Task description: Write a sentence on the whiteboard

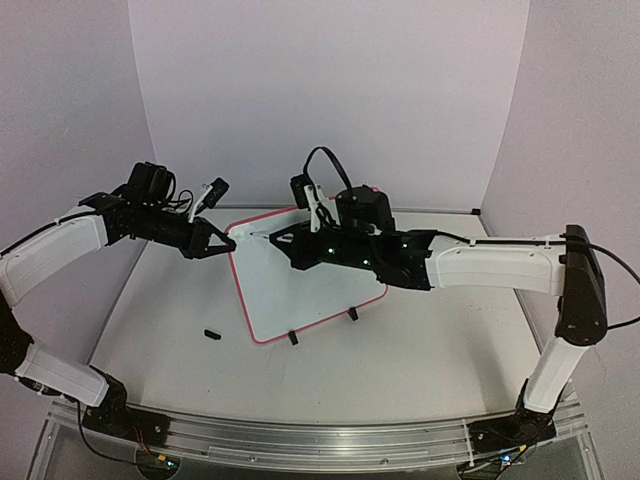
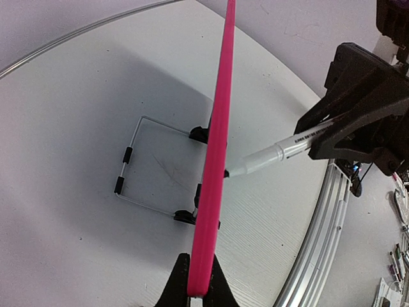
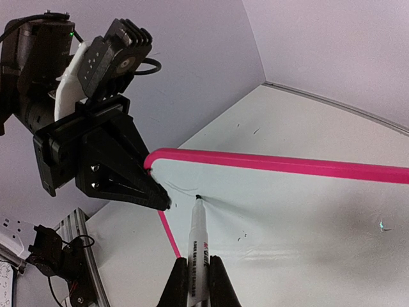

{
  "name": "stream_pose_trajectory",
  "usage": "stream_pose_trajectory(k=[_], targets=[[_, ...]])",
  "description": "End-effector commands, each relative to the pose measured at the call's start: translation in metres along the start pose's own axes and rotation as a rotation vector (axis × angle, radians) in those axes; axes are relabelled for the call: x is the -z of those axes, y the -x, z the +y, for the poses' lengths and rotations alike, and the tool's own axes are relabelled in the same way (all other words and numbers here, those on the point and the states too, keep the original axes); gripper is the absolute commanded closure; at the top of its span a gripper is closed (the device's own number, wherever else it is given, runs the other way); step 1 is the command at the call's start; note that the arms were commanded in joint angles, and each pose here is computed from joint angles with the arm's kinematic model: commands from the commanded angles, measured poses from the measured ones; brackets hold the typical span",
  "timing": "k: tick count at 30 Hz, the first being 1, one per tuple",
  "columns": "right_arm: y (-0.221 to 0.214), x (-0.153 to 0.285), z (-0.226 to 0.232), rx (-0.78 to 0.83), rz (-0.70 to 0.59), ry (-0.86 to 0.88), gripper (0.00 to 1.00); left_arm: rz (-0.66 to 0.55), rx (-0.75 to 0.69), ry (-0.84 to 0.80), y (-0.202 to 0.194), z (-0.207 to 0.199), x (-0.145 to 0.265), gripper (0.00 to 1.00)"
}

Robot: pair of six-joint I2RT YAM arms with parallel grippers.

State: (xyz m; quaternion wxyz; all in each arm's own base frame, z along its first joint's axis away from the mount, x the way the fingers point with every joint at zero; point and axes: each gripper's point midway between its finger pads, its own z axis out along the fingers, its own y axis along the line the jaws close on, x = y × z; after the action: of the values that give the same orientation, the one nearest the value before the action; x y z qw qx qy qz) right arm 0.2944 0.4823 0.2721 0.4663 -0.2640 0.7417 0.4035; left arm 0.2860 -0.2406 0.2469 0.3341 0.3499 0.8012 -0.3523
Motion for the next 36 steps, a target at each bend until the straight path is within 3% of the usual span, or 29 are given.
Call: stream_pose_trajectory(k=[1,15,26,36], targets=[[0.032,0.016,-0.01,0.002,-0.106,-0.06,1.0,-0.009,-0.038,0.014,0.001,0.002,0.001,1.0],[0.028,0.015,0.038,0.041,-0.065,0.208,1.0,-0.01,-0.038,0.013,0.001,0.001,0.001,1.0],[0.018,-0.005,0.033,0.017,-0.023,0.196,1.0,-0.013,-0.041,0.015,0.002,0.001,0.002,1.0],[0.009,-0.019,0.01,-0.009,0.012,0.07,1.0,-0.016,-0.044,0.015,0.002,0.001,0.003,1.0]])
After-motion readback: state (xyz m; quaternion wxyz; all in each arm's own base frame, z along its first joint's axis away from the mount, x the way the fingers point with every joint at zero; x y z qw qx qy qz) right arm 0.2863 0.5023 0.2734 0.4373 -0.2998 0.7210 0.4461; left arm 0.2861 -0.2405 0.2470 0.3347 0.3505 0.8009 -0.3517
